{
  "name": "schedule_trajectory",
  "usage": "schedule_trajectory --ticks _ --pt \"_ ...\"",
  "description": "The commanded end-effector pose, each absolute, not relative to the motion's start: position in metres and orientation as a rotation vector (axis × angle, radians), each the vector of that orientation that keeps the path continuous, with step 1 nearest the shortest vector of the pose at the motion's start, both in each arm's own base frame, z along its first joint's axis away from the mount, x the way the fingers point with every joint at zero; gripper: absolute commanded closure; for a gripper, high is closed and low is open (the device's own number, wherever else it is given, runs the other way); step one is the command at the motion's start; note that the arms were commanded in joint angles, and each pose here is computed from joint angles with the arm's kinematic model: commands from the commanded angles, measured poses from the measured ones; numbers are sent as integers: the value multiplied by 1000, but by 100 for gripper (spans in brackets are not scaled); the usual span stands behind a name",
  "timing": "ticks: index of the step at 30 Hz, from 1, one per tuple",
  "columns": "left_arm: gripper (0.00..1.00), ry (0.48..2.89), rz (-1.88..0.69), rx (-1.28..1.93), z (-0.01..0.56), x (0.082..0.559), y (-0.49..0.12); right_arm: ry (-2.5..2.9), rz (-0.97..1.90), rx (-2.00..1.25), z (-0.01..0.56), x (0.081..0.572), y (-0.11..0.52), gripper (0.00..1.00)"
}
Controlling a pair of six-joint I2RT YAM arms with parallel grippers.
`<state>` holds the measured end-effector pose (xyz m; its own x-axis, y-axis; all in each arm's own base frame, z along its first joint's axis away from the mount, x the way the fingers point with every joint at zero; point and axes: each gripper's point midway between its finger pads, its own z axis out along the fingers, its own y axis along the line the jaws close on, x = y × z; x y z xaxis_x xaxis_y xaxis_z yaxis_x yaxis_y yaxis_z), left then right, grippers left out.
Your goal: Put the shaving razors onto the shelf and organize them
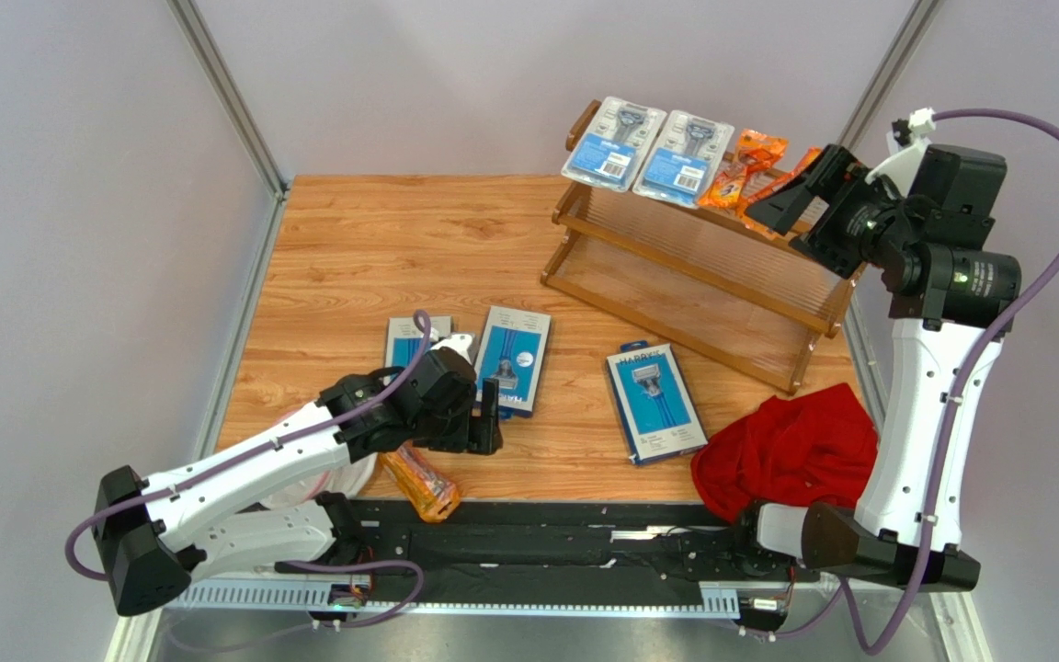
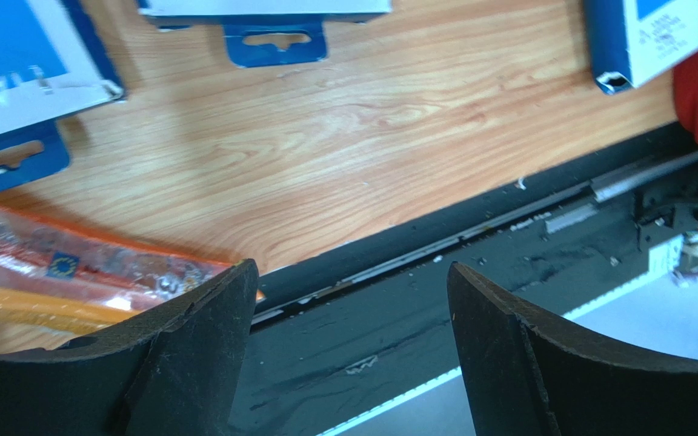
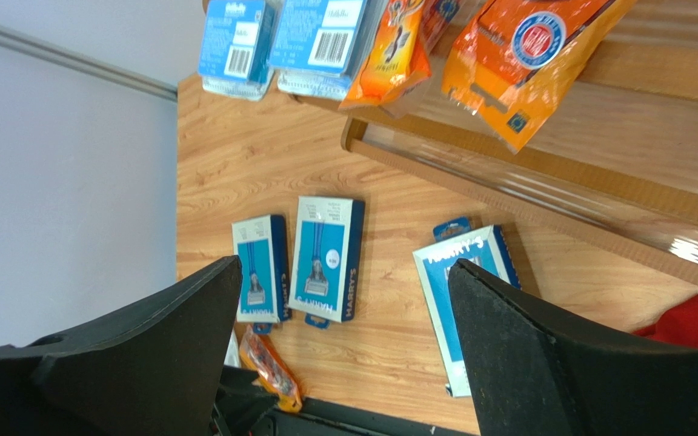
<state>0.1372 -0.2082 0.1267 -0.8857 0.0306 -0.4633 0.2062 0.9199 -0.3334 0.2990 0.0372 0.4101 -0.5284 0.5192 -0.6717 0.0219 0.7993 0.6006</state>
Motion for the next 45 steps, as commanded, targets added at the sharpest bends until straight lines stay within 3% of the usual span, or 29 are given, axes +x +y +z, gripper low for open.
schedule_trajectory --ticks 1,23,28,38,45 --pt "14 2661 -385 18 120 141 -180 2044 656 310 408 293 55 12" --pt "13 2676 -150 -696 47 116 -88 2235 745 38 332 256 174 12" --pt "13 2634 -192 -726 50 120 -87 2251 756 25 322 254 182 12" --pt "13 2767 -4 -580 40 134 -94 2263 771 13 313 250 187 12" --pt "19 2759 -8 -540 37 150 -102 2278 765 5 306 243 184 13"
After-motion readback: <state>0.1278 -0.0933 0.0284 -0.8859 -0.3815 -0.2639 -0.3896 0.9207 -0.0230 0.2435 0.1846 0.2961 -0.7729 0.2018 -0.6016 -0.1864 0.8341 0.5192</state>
